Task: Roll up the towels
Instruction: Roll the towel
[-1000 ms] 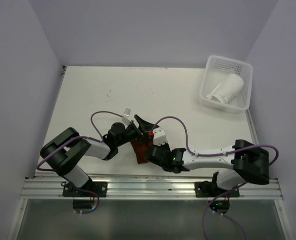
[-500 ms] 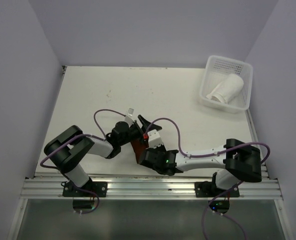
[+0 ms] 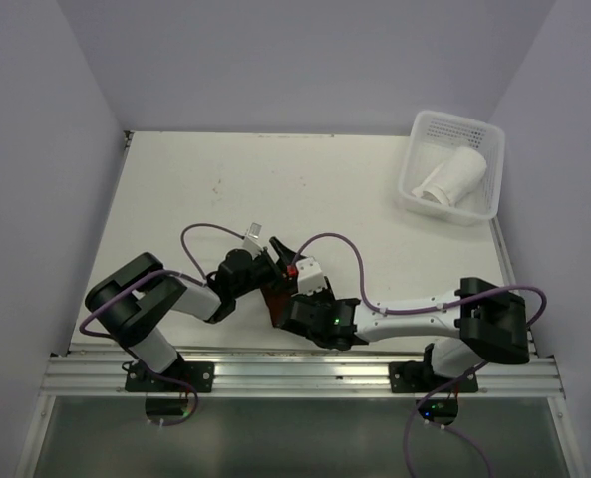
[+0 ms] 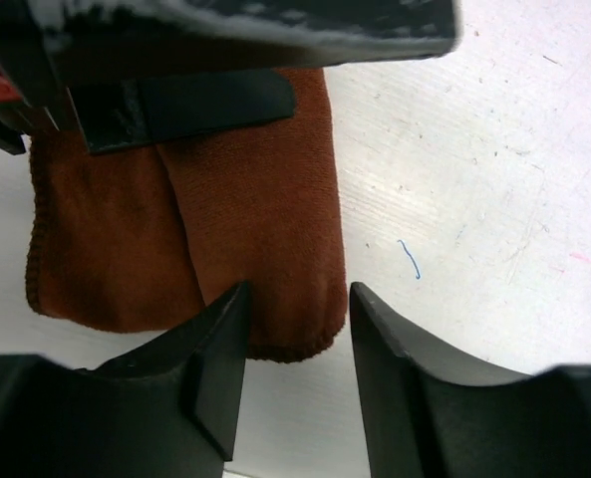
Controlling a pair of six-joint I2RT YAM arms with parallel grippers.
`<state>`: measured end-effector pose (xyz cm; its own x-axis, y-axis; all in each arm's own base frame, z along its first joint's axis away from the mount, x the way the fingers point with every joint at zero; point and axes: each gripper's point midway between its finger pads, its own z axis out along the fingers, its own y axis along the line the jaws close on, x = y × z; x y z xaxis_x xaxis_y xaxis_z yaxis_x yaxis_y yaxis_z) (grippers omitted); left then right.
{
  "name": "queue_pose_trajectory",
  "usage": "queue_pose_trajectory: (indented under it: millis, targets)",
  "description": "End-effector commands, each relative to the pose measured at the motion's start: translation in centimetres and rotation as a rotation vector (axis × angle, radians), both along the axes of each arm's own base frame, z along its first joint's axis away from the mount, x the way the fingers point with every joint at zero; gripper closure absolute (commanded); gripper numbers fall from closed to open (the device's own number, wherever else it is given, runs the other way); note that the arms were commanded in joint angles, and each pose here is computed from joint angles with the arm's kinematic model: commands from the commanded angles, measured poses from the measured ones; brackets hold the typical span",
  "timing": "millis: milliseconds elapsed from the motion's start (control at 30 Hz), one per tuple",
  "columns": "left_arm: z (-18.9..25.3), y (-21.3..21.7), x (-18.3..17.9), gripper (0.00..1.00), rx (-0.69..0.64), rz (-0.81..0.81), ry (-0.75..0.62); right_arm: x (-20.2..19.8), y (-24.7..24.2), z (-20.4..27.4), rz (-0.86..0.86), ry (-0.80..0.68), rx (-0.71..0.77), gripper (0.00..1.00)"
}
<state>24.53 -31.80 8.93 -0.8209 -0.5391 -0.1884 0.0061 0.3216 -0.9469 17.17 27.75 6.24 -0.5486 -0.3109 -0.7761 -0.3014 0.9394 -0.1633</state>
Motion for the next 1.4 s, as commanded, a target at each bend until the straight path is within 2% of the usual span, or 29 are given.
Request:
queue_pose_trajectory:
  millis: [0, 133, 167, 233, 267, 300, 333, 400, 567, 700, 933, 1000, 1133, 1333, 1367]
  targets:
    - [-1.3, 1.2, -0.2, 0.14, 0.055, 0.012, -0.019, 0.2, 0.4, 3.3, -0.016, -0.020, 0.167, 0.51]
    - [-1.5, 1.5, -0.3, 0.14, 0.077, 0.008, -0.025, 0.8, -0.3, 4.5, -0.027, 0.026, 0.299, 0.40]
    - [-1.6, 1.6, -0.3, 0.14, 0.081, 0.011, -0.023, 0.0, -0.4, 3.2, 0.008, 0.099, 0.321, 0.38]
    - [-1.6, 1.8, -0.4, 0.14, 0.080, 0.011, -0.021, 1.1, -0.1, 4.5, 0.006, 0.123, 0.489, 0.36]
    - [-1.8, 1.9, -0.5, 0.14, 0.083, 0.013, -0.018, 0.6, -0.7, 2.8, 0.017, 0.173, 0.514, 0.34]
    - [-1.7, 2.0, -0.6, 0.14, 0.083, 0.012, -0.020, 0.2, 0.8, 3.6, 0.063, 0.227, 0.636, 0.33]
    - [-1.9, 2.1, -0.7, 0.14, 0.086, 0.010, -0.015, 1.1, 0.3, 3.4, 0.038, 0.248, 0.687, 0.33]
    - [-2.0, 2.1, -0.9, 0.14, 0.088, 0.008, -0.015, 0.5, 0.7, 2.9, 0.069, 0.319, 0.780, 0.31]
    - [-2.2, 2.2, -0.9, 0.14, 0.091, 0.006, -0.012, 0.2, 1.8, 1.4, 0.091, 0.414, 0.908, 0.28]
    - [-2.1, 2.1, -1.0, 0.14, 0.090, 0.002, -0.014, 0.4, 3.3, 2.0, 0.109, 0.431, 1.048, 0.27]
    - [-1.8, 2.1, -0.8, 0.14, 0.086, 0.007, -0.018, 0.2, 3.7, 0.4, 0.092, 0.474, 1.142, 0.28]
    - [-1.7, 2.3, -0.8, 0.14, 0.092, 0.012, -0.022, 0.4, 3.9, 1.1, 0.099, 0.460, 1.200, 0.29]
    - [-1.9, 2.6, -0.8, 0.14, 0.107, 0.022, -0.025, 0.3, 4.4, 0.8, 0.106, 0.485, 1.220, 0.36]
    - [-1.9, 2.9, -0.8, 0.14, 0.111, 0.033, -0.028, 0.3, 5.2, 0.7, 0.112, 0.517, 1.280, 0.71]
    - [-1.9, 2.9, -0.8, 0.14, 0.110, 0.032, -0.027, 0.3, 5.3, 0.8, 0.114, 0.520, 1.286, 0.81]
